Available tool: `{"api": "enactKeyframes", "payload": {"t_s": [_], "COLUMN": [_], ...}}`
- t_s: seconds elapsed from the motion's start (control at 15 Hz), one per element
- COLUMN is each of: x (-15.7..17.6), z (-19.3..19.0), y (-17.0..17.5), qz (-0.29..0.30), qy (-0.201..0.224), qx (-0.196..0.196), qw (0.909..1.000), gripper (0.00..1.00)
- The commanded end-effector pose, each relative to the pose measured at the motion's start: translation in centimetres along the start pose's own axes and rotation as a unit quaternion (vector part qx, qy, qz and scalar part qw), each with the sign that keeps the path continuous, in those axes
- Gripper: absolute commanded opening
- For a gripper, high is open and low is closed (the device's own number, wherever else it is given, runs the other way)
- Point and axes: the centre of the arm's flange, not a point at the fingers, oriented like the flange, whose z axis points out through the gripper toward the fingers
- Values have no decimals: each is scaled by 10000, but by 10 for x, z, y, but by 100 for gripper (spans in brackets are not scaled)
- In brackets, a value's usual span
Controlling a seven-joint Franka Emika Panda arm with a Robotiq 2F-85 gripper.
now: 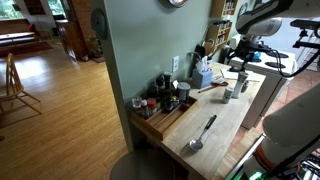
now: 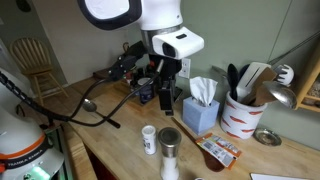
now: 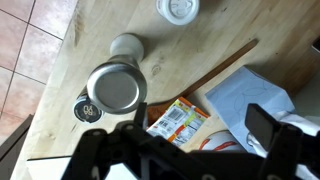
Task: Put the spice bottle onto the tray
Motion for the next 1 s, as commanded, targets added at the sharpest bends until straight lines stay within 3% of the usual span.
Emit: {"api": "enactKeyframes", "payload": {"t_s": [0.0,0.27,0.93], "x": [1,5,11], "z": [1,9,36], "y": [-1,15,58], "qz": [60,373,715], "qy": [-20,-56,-367], "qx": [-68,-383,-559], "qw": [10000,9986,9952], "gripper": [100,100,100]}}
